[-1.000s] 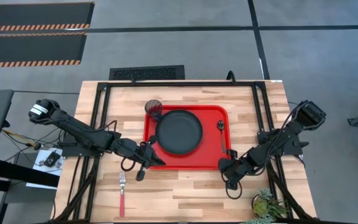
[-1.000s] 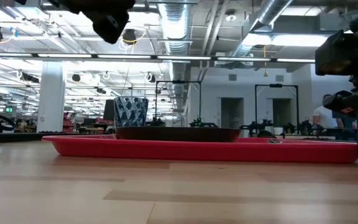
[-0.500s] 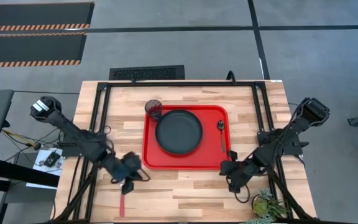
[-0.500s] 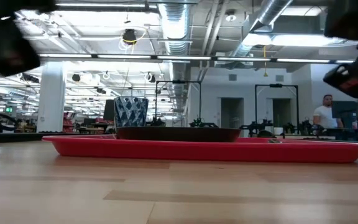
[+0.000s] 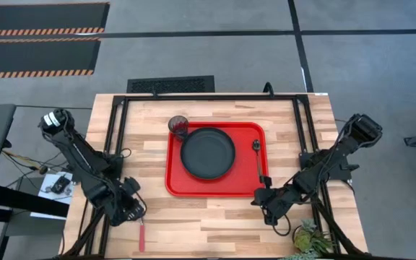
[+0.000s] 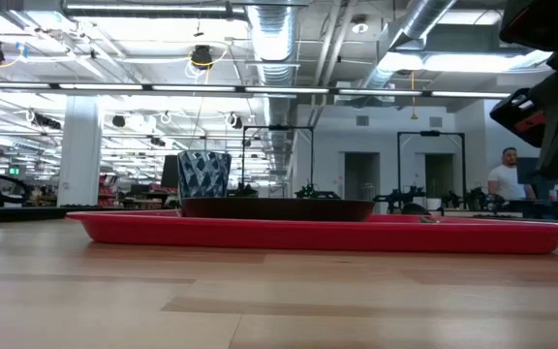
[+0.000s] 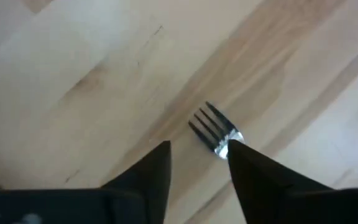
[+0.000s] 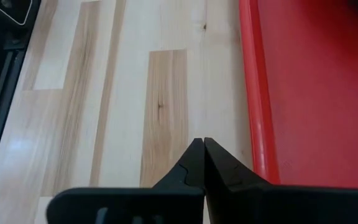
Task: Pick and place plate/cup/fork/spoon on tray
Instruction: Put the pink fork to the right of the black plate on the red serving tray
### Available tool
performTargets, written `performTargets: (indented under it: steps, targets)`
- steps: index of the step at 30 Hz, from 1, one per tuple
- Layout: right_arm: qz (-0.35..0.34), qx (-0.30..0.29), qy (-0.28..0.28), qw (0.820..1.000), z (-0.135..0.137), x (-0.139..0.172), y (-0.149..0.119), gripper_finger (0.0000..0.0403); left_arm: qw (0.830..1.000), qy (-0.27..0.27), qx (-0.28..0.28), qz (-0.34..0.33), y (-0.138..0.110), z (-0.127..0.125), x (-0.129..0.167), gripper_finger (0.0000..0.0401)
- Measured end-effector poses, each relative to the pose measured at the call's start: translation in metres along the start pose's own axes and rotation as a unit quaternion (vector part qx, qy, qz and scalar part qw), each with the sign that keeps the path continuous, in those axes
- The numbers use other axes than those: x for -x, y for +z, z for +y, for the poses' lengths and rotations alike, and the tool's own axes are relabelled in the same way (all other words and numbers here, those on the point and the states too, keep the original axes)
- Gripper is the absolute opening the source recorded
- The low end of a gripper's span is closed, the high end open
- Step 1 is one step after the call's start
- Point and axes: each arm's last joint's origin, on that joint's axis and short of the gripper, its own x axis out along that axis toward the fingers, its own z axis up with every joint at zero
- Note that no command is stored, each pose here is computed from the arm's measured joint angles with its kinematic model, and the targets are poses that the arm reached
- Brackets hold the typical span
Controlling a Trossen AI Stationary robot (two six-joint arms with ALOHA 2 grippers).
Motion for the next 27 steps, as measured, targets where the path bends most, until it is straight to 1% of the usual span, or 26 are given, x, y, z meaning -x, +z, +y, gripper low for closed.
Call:
performTargets:
  steps: [4,9,14,17,19,23,27]
  targets:
    - [-0.001,0.003,0.001,1.0,0.0,0.0,0.0,0.0012,1.0,-0.022,0.006,-0.018,-0.001,0.006,-0.013,0.0175]
    - [-0.003,0.003,0.002,1.0,0.0,0.0,0.0,0.0013,0.999,-0.038,0.002,-0.023,-0.002,0.02,-0.034,0.0188]
    - [-0.008,0.001,0.005,1.0,0.001,0.0,0.001,0.0013,0.997,-0.064,-0.031,-0.041,-0.002,0.024,-0.042,0.0189]
    - [-0.009,0.0,0.006,1.0,0.001,0.0,0.002,0.0013,0.995,-0.074,-0.053,-0.049,-0.003,0.024,-0.042,0.0189]
    - [-0.009,0.0,0.007,1.0,0.001,0.0,0.002,0.0013,0.992,-0.09,-0.068,-0.063,-0.003,0.022,-0.041,0.0186]
    - [-0.011,0.0,0.006,1.0,0.001,0.0,0.002,0.0013,0.983,-0.123,-0.103,-0.085,-0.006,0.018,-0.036,0.0172]
    - [-0.017,0.001,-0.002,1.0,0.001,0.0,0.002,0.0013,0.978,-0.132,-0.125,-0.101,-0.006,0.016,-0.036,0.0154]
